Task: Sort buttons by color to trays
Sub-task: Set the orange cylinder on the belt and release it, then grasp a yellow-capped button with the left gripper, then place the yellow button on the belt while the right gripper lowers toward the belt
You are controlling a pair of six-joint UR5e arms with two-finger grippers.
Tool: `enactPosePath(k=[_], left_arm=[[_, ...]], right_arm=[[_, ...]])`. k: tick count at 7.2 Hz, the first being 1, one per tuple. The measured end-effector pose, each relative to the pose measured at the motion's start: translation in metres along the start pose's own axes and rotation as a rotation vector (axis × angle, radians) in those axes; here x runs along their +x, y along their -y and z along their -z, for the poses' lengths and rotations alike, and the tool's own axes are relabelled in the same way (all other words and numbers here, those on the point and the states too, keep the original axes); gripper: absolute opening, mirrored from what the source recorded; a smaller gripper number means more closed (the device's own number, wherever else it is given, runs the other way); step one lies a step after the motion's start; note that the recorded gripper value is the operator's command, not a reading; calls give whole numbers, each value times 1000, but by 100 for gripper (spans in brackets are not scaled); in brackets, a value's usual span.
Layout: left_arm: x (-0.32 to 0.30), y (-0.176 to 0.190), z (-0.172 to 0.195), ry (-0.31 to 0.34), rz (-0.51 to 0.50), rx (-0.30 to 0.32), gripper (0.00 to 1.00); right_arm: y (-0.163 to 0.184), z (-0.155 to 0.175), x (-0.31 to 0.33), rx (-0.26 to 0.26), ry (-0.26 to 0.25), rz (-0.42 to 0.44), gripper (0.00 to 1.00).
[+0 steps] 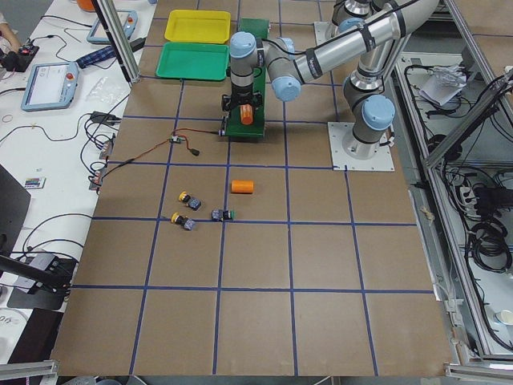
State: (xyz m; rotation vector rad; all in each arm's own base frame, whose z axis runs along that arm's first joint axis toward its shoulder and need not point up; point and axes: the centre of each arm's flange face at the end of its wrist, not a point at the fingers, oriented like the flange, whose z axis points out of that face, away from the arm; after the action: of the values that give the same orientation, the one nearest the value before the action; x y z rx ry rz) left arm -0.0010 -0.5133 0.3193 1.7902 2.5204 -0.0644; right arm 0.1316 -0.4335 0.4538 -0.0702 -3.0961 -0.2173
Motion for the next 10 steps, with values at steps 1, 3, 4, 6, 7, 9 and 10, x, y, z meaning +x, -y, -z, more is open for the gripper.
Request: enactPosePath(k=[1, 3, 4, 6, 7, 9, 10], left_arm=[[-39, -29, 16, 44, 137, -4, 100], [-113, -88, 14, 75, 385, -15, 100], [-147, -119, -3, 73, 509, -18, 100], [-196, -162, -51, 39, 670, -25, 100], [-212, -183, -76, 18, 740, -29, 100], [-230, -200, -118, -21, 876, -40, 100], [-230, -203, -134, -46, 922, -47, 100]], right_arm=[[0, 0, 0, -1, -1, 0, 100], [0, -1, 0, -4, 0, -10, 100], [0, -3, 0, -5, 0, -10, 100], [3, -16, -1, -28, 3, -11, 100], [9, -25, -1, -39, 5, -8, 100], [16, -28, -1, -15, 7, -6, 100], [21, -25, -1, 20, 9, -8, 100]])
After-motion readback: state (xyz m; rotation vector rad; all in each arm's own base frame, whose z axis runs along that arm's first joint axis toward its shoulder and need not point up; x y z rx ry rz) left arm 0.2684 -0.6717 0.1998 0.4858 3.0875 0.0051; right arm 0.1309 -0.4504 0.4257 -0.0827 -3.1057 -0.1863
